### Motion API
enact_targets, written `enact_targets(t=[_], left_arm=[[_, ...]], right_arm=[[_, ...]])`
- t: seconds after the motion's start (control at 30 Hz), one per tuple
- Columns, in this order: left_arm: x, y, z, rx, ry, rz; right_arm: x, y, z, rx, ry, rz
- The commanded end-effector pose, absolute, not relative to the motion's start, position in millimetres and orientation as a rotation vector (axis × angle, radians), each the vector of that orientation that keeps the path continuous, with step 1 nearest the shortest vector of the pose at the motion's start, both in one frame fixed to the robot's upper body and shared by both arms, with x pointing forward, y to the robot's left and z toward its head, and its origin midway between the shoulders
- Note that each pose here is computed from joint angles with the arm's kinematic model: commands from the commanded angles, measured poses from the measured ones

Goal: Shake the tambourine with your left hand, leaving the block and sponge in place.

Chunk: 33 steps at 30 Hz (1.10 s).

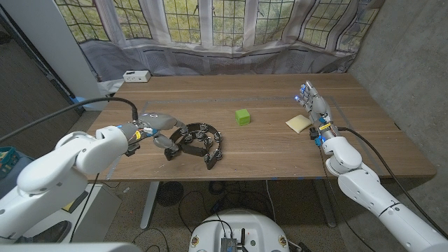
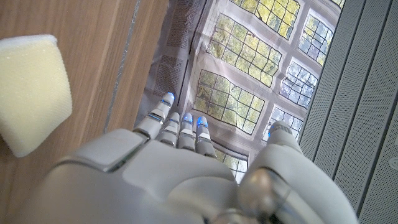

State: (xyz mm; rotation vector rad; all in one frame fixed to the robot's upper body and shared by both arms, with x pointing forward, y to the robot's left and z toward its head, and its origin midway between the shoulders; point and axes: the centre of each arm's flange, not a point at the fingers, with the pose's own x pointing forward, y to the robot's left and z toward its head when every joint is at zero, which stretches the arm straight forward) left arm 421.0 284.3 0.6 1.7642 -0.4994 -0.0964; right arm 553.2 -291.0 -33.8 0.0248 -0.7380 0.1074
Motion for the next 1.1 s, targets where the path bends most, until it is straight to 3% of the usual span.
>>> enact_targets(t=[0.03,1.1], left_arm=[[443,282,-6,1.772,-0.513,-0.166],[478,273,-42,1.713,-0.604,-0.16]], right_arm=[[552,-292,-33,0.016,-0.738,0.094],[552,-298,-37,0.028,-0.735,0.064]])
